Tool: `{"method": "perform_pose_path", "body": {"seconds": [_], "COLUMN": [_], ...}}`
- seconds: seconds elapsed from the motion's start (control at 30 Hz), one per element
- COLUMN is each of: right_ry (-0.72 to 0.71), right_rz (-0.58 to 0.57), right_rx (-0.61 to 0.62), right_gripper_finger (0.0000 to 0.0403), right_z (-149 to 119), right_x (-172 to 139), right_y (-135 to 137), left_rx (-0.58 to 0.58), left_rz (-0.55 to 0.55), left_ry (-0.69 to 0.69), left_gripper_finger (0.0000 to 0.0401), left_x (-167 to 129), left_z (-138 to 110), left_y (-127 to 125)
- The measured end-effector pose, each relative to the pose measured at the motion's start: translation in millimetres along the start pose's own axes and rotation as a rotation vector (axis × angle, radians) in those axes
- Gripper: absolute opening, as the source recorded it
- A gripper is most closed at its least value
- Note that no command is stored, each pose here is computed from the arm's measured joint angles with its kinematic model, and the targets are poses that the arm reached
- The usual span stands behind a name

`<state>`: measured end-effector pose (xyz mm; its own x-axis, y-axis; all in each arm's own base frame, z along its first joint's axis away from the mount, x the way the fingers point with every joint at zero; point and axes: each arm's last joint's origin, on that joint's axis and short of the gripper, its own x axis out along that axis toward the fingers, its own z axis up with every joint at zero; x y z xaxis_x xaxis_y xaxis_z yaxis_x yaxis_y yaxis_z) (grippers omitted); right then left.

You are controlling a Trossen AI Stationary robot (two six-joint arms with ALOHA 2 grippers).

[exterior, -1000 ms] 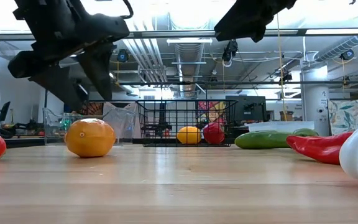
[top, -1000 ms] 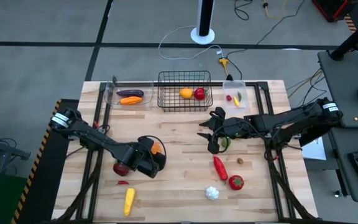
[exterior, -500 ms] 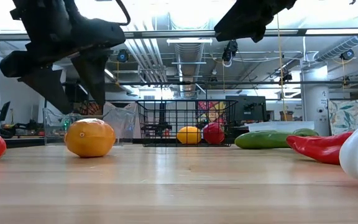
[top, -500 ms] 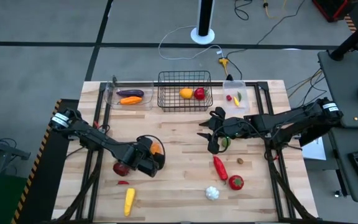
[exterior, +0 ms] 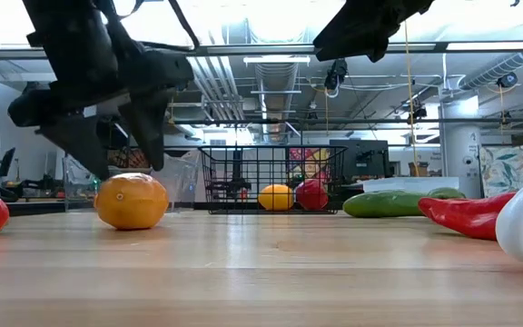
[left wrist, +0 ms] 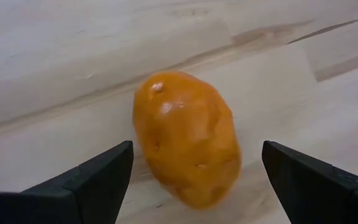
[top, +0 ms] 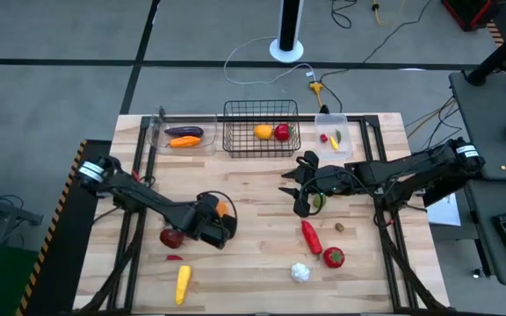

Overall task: Sort produce into baskets
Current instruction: Put the potato into the clear bin

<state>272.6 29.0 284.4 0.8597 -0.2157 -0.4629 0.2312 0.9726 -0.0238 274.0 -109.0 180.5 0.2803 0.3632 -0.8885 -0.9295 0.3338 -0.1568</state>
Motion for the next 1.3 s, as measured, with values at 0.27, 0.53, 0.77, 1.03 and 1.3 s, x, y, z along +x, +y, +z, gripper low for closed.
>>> {"method": "perform_pose_path", "body": {"seconds": [0.27,0.53,0.77,1.03,1.3], "right_ry": [0.003,0.004,0.004,0.004,0.004], "right_rz": [0.0,0.0,0.0,0.0,0.0], "right_rx": [-0.002,-0.005,-0.005,-0.005,-0.005], "right_gripper_finger": [0.018,0.018,0.018,0.018,0.018], "right_z": [-0.3,-0.4,-0.4,-0.5,-0.5], "right_x": [0.0,0.0,0.0,0.0,0.0], "right_y": [0.0,0.0,-0.1,-0.1,-0.1], "left_rx": [0.004,0.009,0.014,0.021,0.1], "left_rz": [0.026,0.067,0.079,0.078,0.026], "left_ry": [-0.005,-0.014,-0.014,-0.01,0.004], "left_gripper_finger": [0.0339,0.0339,0.0328,0.0276,0.0264], "left_x": [9.5,23.9,29.9,29.8,16.8], "left_z": [-2.9,-5.1,-7.8,-7.9,-2.9], "left_y": [-1.7,-3.5,-4.5,-4.7,-11.8]}}
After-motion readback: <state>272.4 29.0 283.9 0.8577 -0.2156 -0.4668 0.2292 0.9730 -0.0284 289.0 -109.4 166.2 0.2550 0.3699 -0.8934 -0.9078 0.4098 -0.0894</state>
